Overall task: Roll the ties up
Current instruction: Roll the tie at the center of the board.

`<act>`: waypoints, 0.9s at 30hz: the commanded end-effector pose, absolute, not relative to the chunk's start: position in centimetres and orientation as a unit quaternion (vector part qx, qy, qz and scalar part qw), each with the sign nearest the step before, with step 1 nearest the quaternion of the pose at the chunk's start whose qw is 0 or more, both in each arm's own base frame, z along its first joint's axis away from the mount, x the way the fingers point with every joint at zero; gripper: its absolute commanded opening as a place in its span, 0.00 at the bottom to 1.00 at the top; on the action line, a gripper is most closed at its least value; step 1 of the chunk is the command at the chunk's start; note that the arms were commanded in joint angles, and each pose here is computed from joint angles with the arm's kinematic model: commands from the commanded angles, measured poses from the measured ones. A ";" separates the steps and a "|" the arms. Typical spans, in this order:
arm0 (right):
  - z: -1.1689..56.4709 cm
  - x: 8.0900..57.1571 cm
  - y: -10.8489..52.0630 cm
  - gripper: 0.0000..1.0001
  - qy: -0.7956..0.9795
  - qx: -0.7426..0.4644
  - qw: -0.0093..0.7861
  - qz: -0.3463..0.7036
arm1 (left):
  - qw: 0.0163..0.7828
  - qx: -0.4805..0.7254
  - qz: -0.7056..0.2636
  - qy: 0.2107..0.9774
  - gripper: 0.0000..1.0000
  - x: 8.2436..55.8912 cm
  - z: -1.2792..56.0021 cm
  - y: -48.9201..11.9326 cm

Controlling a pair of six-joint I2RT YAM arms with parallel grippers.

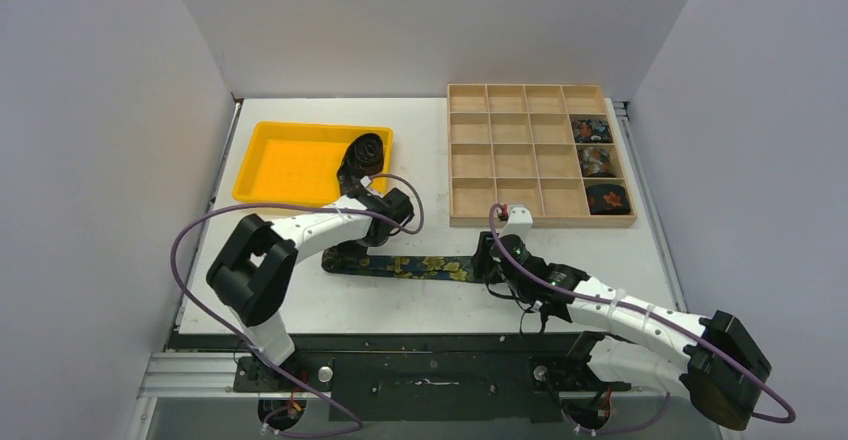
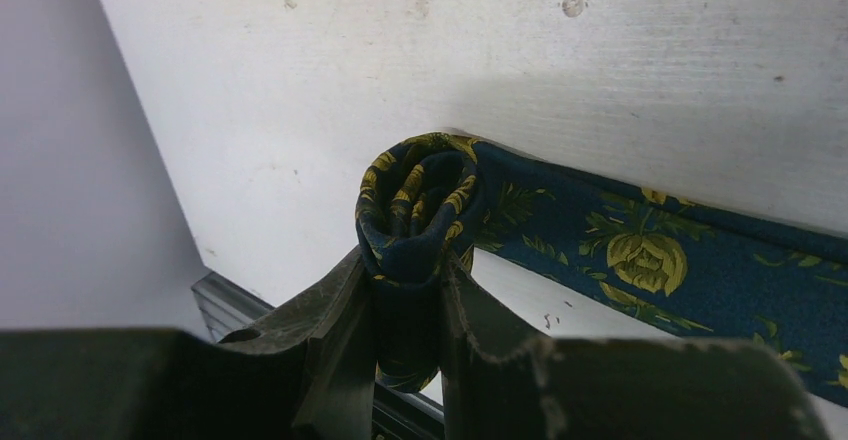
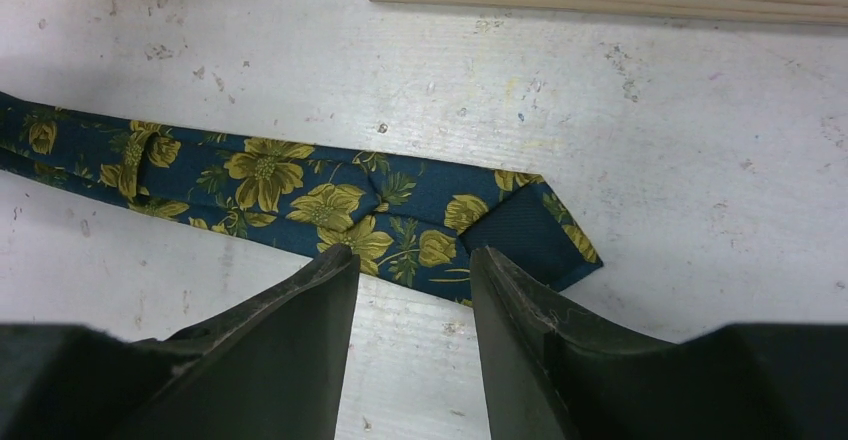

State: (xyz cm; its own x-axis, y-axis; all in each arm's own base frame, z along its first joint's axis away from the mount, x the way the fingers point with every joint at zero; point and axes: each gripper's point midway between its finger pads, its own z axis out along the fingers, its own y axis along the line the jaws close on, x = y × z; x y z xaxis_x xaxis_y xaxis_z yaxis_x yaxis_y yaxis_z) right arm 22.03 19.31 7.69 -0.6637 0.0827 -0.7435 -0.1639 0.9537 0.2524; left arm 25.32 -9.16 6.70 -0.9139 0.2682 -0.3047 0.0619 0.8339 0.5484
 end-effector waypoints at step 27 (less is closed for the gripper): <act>9.3 22.1 17.9 0.50 0.892 -0.002 0.430 0.140 | 0.200 0.114 0.293 0.928 0.64 24.4 3.3 -13.8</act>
